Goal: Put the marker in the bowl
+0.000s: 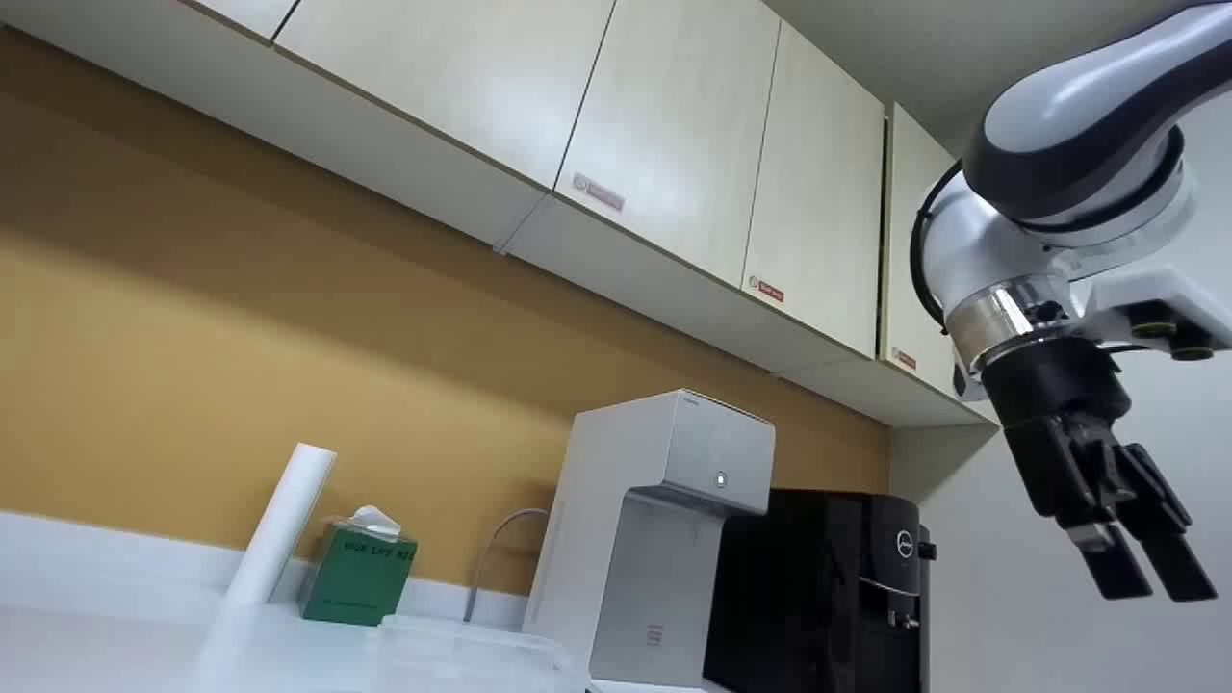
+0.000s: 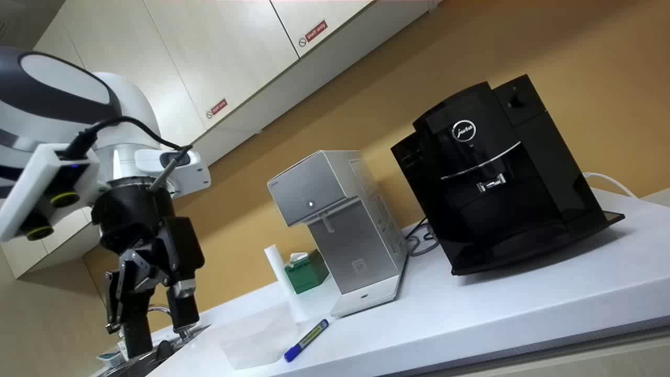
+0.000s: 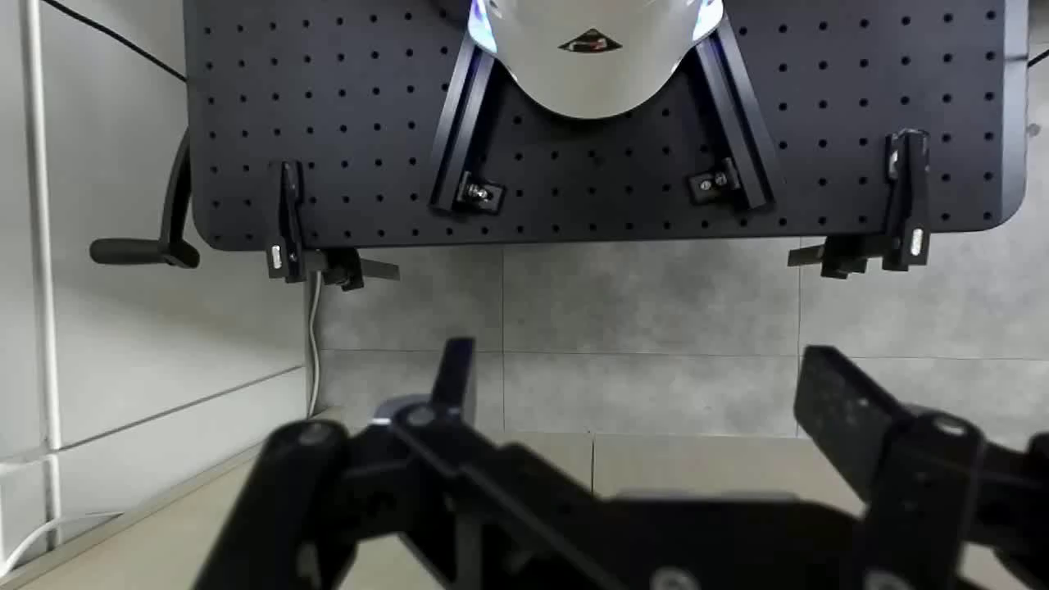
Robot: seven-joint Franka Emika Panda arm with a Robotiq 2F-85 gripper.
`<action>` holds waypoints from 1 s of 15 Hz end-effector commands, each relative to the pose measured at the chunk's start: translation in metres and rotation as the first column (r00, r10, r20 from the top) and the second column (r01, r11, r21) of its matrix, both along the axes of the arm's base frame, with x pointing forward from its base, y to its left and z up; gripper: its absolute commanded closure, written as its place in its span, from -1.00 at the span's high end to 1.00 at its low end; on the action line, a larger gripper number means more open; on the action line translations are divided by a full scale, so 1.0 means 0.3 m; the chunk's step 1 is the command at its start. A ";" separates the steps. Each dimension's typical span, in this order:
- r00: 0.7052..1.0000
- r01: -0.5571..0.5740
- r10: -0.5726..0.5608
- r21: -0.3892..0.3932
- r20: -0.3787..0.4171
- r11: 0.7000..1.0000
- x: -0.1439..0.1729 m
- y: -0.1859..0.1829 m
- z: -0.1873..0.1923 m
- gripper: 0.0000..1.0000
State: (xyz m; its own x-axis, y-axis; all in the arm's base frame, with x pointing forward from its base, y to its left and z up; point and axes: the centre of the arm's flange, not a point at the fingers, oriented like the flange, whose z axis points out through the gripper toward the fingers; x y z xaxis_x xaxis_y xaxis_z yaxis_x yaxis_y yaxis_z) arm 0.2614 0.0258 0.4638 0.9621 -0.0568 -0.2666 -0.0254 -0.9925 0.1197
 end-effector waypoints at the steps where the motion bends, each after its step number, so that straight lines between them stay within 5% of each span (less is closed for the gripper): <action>1: 1.000 0.000 0.000 0.000 0.000 1.000 0.000 0.000 0.000 1.00; 11: 1.000 0.012 -0.012 -0.003 0.001 1.000 0.019 0.018 -0.001 1.00; 15: 0.981 0.174 -0.173 0.003 0.086 0.985 0.132 0.141 0.005 1.00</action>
